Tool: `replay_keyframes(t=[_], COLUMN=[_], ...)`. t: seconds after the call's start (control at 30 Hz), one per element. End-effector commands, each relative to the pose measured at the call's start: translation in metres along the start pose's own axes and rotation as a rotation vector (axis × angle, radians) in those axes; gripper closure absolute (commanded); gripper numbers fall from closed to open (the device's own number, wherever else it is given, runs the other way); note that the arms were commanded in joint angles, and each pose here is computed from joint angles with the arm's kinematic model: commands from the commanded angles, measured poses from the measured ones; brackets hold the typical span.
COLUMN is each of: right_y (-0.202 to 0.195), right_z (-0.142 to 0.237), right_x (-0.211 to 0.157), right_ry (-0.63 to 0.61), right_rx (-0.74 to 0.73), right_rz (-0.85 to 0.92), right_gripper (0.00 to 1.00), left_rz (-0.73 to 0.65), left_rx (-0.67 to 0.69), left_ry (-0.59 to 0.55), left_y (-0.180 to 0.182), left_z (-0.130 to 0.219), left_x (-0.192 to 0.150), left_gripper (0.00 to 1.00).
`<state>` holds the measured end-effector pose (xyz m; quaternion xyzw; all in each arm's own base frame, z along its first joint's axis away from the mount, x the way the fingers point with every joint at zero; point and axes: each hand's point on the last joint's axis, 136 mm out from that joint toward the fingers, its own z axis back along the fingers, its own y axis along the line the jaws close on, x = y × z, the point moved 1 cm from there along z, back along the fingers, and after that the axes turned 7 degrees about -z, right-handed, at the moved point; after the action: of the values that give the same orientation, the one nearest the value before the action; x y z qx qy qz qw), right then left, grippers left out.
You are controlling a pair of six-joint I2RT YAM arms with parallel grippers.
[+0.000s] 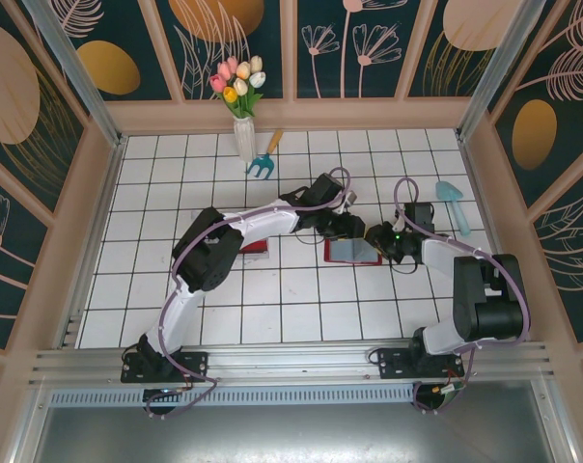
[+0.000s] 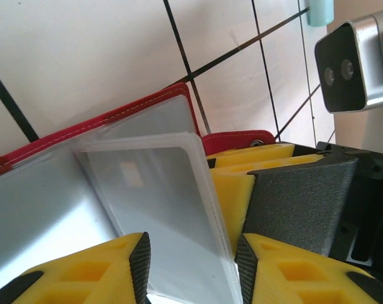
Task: Take the credit cards out of the card holder
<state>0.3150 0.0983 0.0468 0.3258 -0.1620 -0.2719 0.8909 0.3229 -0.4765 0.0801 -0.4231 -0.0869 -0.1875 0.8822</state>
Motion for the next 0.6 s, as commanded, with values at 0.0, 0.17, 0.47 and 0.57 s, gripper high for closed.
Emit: replay_keyframes(t=[0.0, 0.17, 0.47, 0.57], right_y=[-0.004, -0.003, -0.004, -0.001], right_z=[0.000, 0.000, 0.000, 0.001], right_x=[-0.004, -0.004, -0.004, -0.005], right_ry=[0.011, 0.011, 0.012, 0.015], right_rx=[0.002, 0.004, 0.003, 0.014], right_rz=[-0.004, -0.002, -0.002, 0.004], right_gripper=[0.66, 0.66, 0.66, 0.66], left_rz=[-0.033, -0.027, -0.026, -0.025], left_rx=[0.014, 0.045, 0.059, 0.058], left_ry=[-0.015, -0.009, -0.014, -0.013], left_y=[-0.009, -0.001, 0.002, 0.002], left_z=[0.012, 0.012, 0.017, 0.017], left_x=[-0.001, -0.005, -0.009, -0.009], left_gripper=[0.56, 0.57, 0.57, 0.57])
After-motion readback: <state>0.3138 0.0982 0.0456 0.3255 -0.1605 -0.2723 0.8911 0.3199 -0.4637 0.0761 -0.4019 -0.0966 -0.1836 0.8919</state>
